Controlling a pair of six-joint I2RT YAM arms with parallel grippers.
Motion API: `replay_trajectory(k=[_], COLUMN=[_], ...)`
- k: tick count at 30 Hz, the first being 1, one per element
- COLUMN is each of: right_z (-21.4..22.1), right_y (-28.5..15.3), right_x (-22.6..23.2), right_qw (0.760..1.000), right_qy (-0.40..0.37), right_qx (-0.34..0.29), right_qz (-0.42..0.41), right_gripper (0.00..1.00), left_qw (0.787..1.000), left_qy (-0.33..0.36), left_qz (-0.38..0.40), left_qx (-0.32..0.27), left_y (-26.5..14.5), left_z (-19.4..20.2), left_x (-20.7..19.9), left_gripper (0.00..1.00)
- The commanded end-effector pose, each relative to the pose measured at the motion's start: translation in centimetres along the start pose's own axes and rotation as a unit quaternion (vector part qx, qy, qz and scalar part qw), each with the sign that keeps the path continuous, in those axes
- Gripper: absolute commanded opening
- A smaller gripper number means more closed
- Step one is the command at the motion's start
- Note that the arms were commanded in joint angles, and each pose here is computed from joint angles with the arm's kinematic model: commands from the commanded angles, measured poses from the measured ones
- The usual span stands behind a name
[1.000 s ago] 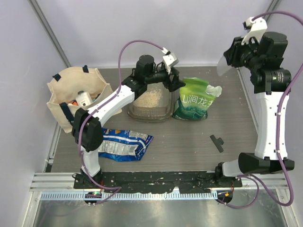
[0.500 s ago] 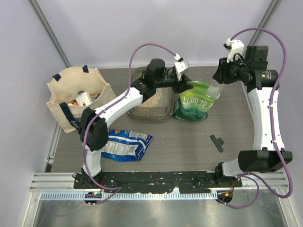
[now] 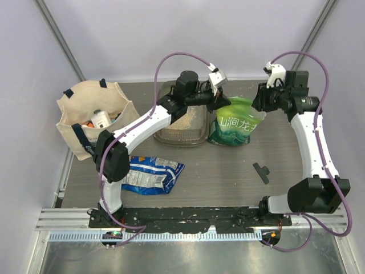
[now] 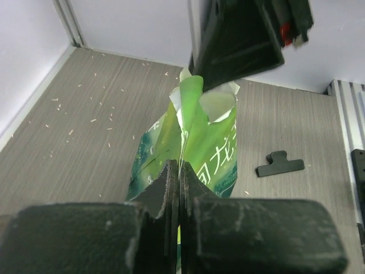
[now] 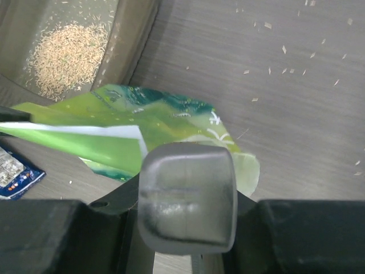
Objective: Fill the litter box with clean litter
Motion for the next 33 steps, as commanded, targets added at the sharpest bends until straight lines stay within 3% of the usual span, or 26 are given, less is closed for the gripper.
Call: replay_trajectory(k=[1, 6, 11, 22, 33], right_z=[-1.5, -0.1, -0.5, 6.4, 12.4], right_y=[-1.3, -1.1, -1.1, 2.9, 6.8], right_x=[0.3, -0.1, 1.4, -0.8, 1.4], right_qw=[0.993, 0.983, 0.975, 0.978, 0.982], right_qy=[0.019, 0.070, 0.076, 0.090, 0.167], right_qx=[-0.107, -0.148, -0.180, -0.114, -0.038], right_qz=[0.034, 0.087, 0.107, 0.152, 0.080], right_gripper=[0.01, 0.01, 0.01, 0.01, 0.01], left_qw=[0.997, 0.992, 0.990, 0.989, 0.989], left_qy=[-0.034, -0.084, -0.088, -0.088, -0.088], left_qz=[-0.029, -0.034, -0.054, -0.058, -0.054], left_qx=[-0.060, -0.093, -0.100, -0.100, -0.102], left_y=[-1.9, -1.9, -1.5, -1.2, -1.2], left_z=[-5.3, -7.1, -7.3, -7.2, -7.3], left_x=[-0.5, -0.6, 0.3, 0.6, 0.5], left_gripper=[0.00, 0.00, 0.00, 0.00, 0.00])
Point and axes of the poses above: each gripper's point midway between its finger pads, its own y axis out along the fingers, its own x axis along the line the jaws close on, z = x × y, the point moved 3 cm from there along -y, back along the fingers, and after that the axes turned 6 degrees about y, right-handed, at the moved point
